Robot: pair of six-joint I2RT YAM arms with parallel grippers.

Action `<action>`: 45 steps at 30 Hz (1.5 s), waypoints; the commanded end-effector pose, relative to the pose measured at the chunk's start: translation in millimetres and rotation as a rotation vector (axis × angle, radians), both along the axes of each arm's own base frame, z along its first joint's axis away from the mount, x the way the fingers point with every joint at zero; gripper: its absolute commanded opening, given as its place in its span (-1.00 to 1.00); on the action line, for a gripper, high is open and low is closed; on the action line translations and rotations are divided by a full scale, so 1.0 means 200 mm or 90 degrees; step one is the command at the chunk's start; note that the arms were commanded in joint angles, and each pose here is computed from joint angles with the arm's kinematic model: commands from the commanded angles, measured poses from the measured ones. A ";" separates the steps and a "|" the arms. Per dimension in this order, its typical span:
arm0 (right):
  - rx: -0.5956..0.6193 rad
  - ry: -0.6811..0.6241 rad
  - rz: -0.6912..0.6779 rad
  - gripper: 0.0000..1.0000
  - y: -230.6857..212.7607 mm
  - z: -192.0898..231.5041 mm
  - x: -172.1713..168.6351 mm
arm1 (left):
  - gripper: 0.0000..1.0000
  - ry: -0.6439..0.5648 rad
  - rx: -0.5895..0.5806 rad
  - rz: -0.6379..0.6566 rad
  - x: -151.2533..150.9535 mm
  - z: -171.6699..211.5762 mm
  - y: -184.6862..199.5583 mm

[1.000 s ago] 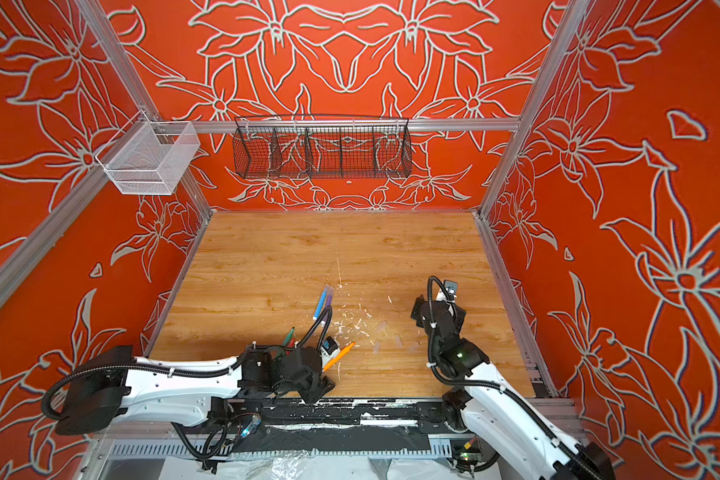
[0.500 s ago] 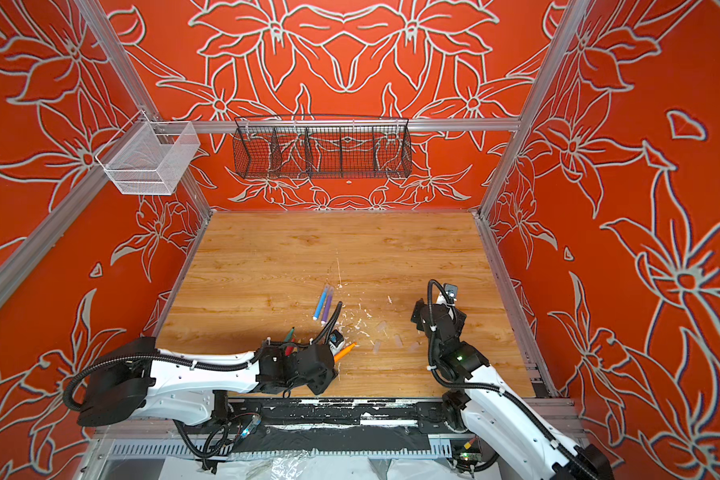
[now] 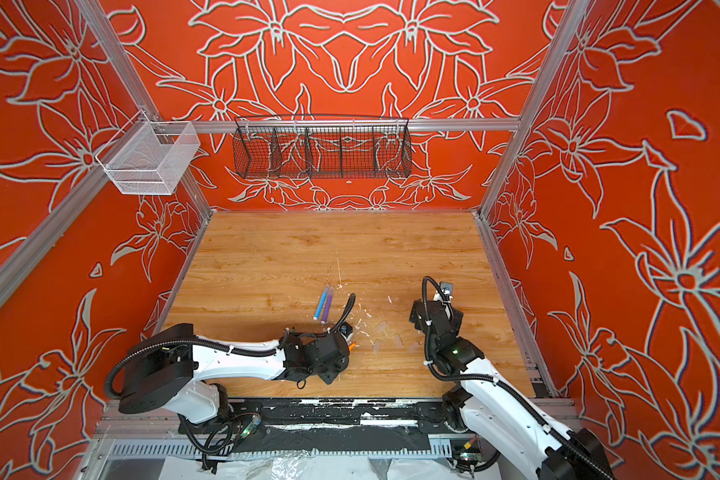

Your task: Insert the pens into the pen caps

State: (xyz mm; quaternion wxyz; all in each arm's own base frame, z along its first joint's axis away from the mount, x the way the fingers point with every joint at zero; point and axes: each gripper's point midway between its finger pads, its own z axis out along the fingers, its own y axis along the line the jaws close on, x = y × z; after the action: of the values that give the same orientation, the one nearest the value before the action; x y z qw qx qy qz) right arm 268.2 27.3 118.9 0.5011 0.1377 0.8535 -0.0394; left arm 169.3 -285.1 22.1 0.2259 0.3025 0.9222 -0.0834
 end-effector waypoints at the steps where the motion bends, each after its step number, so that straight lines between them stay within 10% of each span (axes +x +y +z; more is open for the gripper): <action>1: 0.015 -0.024 -0.001 0.82 0.01 0.08 0.03 | -0.53 0.030 0.048 0.006 -0.04 -0.08 0.09; 12: 0.026 -0.015 0.025 0.84 0.06 0.08 0.04 | -0.85 0.060 0.033 0.036 -0.04 -0.12 0.16; 18: 0.224 0.121 0.165 0.68 0.43 0.01 -0.05 | -0.88 0.042 -0.022 0.037 0.01 0.00 0.12; 26: 0.349 0.061 0.359 0.71 0.96 0.23 -0.22 | -0.92 -0.020 -0.114 0.067 0.14 0.26 0.05; 45: 0.539 0.042 0.422 0.29 1.35 0.21 -0.29 | -0.91 -0.050 -0.245 0.029 0.10 0.53 0.00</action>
State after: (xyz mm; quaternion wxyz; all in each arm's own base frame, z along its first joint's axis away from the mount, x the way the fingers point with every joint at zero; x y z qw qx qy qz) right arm 210.9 285.8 151.6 0.3660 0.0350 0.8261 0.4271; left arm 189.3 -284.0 120.4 0.3094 0.2389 0.8926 -0.2248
